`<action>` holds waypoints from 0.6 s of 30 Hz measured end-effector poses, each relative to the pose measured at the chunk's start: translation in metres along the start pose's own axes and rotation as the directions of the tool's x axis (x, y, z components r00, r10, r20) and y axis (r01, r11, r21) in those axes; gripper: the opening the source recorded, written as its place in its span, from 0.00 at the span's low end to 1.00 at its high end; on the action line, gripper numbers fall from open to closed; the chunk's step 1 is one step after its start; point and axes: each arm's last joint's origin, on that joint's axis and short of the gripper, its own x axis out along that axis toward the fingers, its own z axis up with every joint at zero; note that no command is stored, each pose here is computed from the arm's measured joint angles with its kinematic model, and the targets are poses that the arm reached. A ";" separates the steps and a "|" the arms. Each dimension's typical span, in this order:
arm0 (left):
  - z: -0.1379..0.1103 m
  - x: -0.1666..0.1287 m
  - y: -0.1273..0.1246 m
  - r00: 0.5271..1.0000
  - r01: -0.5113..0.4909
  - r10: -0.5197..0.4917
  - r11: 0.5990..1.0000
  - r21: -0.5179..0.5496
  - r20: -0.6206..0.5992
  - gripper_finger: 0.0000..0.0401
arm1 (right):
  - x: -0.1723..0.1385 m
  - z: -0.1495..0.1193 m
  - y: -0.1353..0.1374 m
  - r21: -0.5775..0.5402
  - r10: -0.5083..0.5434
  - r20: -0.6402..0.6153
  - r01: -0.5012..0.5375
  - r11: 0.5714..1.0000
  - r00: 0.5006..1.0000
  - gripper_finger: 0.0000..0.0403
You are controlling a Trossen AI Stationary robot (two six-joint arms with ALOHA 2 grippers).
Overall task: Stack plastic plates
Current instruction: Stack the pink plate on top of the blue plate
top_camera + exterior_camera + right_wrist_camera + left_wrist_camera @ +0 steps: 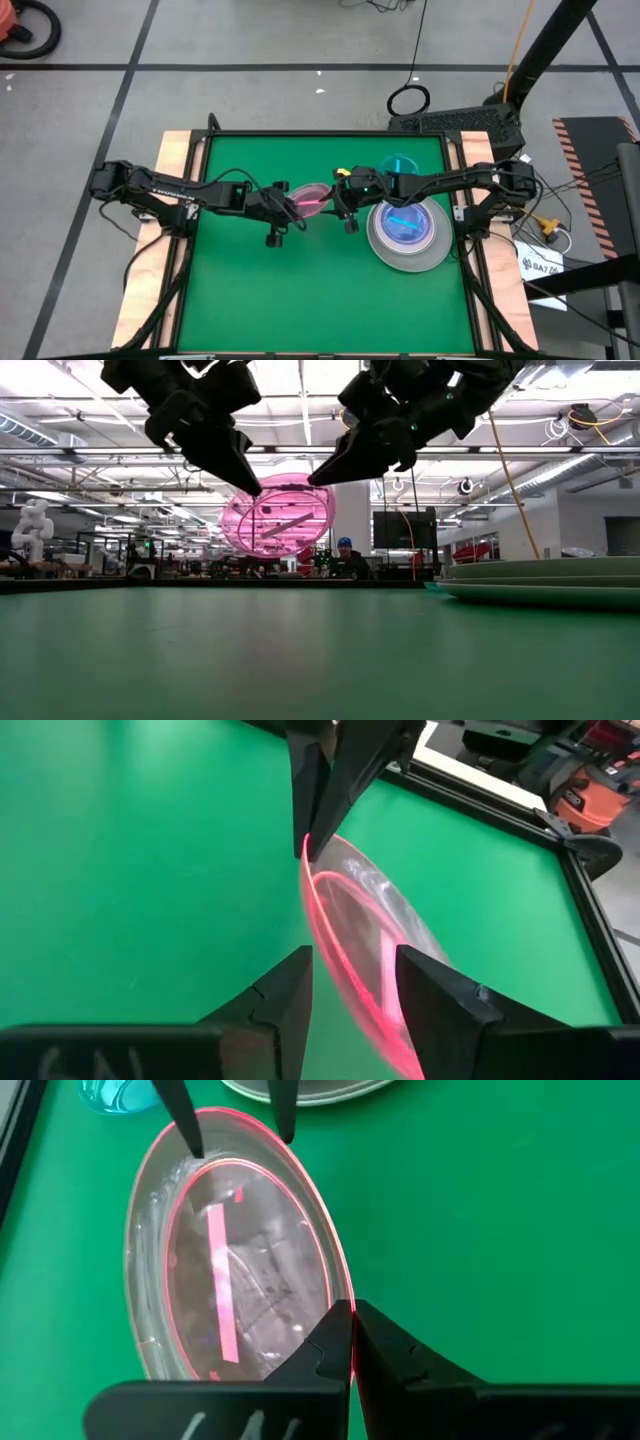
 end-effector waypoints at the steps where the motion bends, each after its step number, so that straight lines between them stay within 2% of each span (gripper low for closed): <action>1: 0.000 0.000 0.000 1.000 0.000 0.000 1.000 0.000 -0.001 0.02 | 0.000 0.000 0.000 0.000 0.000 0.000 0.000 1.000 1.000 0.34; 18: 0.004 0.000 0.001 0.999 -0.008 0.007 1.000 0.028 0.039 0.02 | 0.000 0.000 0.001 -0.014 0.048 0.020 -0.048 0.999 0.999 0.34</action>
